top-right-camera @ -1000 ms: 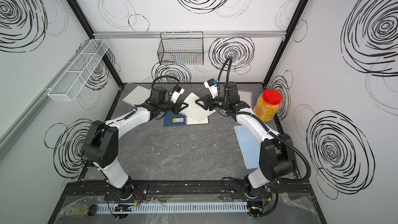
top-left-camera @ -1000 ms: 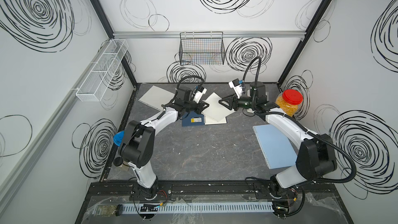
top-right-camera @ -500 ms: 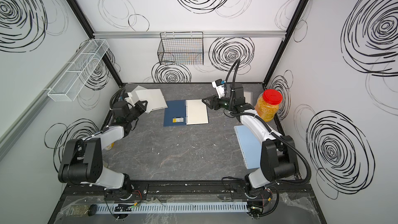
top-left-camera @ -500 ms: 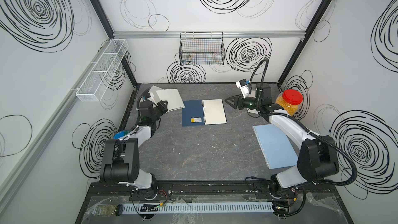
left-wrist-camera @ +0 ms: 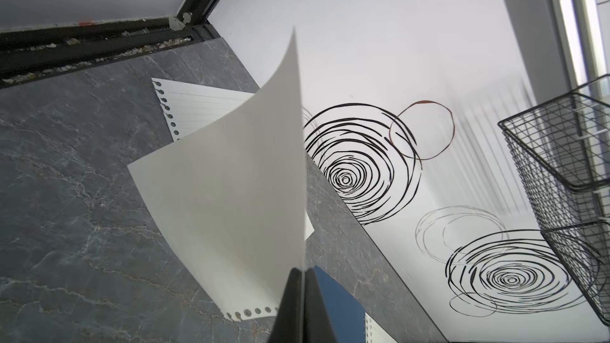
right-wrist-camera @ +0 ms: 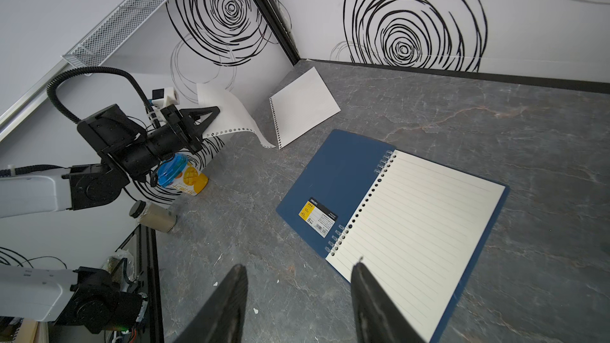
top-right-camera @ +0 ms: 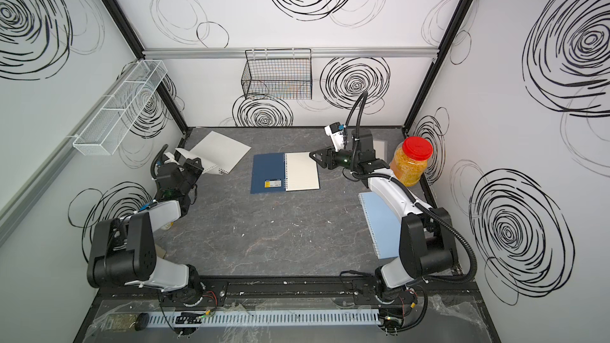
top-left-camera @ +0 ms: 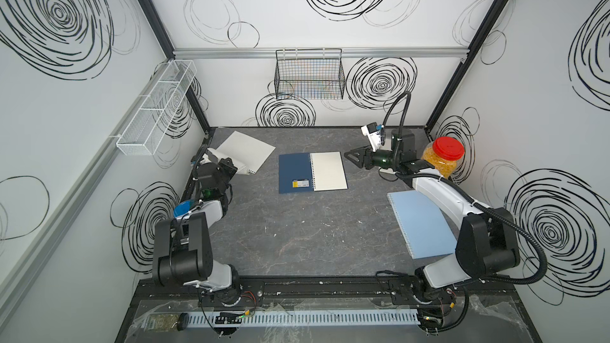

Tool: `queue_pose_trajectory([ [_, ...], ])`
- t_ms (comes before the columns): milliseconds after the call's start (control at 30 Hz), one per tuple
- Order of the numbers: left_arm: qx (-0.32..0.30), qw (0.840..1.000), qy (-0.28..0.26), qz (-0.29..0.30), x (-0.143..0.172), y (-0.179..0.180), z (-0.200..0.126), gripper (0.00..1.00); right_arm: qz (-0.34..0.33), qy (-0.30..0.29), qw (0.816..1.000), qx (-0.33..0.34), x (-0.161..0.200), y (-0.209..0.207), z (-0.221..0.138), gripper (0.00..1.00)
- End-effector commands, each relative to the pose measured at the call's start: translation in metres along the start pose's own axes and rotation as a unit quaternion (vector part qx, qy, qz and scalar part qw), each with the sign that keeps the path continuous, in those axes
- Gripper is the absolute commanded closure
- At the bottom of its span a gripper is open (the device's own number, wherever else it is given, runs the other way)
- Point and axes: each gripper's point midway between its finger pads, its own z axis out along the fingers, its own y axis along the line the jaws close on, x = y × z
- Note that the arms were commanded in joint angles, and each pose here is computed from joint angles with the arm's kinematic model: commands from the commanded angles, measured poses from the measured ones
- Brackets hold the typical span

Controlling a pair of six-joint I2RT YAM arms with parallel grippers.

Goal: Tear off pages from different notebooks
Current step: Place the paper at the center of the board.

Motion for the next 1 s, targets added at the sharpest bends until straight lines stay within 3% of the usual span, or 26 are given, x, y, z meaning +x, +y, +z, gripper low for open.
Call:
queue_pose_trajectory([
  [0, 0.032, 0.999, -0.007, -0.01, -0.009, -0.007, 0.005, 1.0, -0.017, -0.016, 1.0, -0.004, -0.01, 0.009, -0.008, 0.47],
  [133, 0.041, 0.999, -0.008, -0.018, -0.014, -0.013, 0.004, 1.0, -0.019, -0.015, 1.0, 0.0, -0.011, 0.008, -0.009, 0.47],
  [367, 0.036, 0.998, -0.045, 0.015, -0.056, -0.057, -0.008, 1.0, -0.021, -0.02, 1.0, -0.001, -0.014, 0.008, -0.008, 0.47],
  [600, 0.075, 0.996, -0.037, 0.012, -0.066, -0.085, 0.013, 1.0, -0.019, -0.021, 1.0, -0.004, -0.015, 0.009, -0.008, 0.48],
  [767, 0.097, 0.995, -0.014, 0.001, -0.057, -0.085, 0.038, 1.0, -0.02, -0.021, 1.0, -0.001, -0.013, 0.011, -0.011, 0.48],
  [967, 0.058, 0.998, 0.001, -0.017, -0.034, -0.044, 0.055, 1.0, -0.018, -0.022, 1.0, 0.008, -0.007, 0.01, -0.017, 0.47],
])
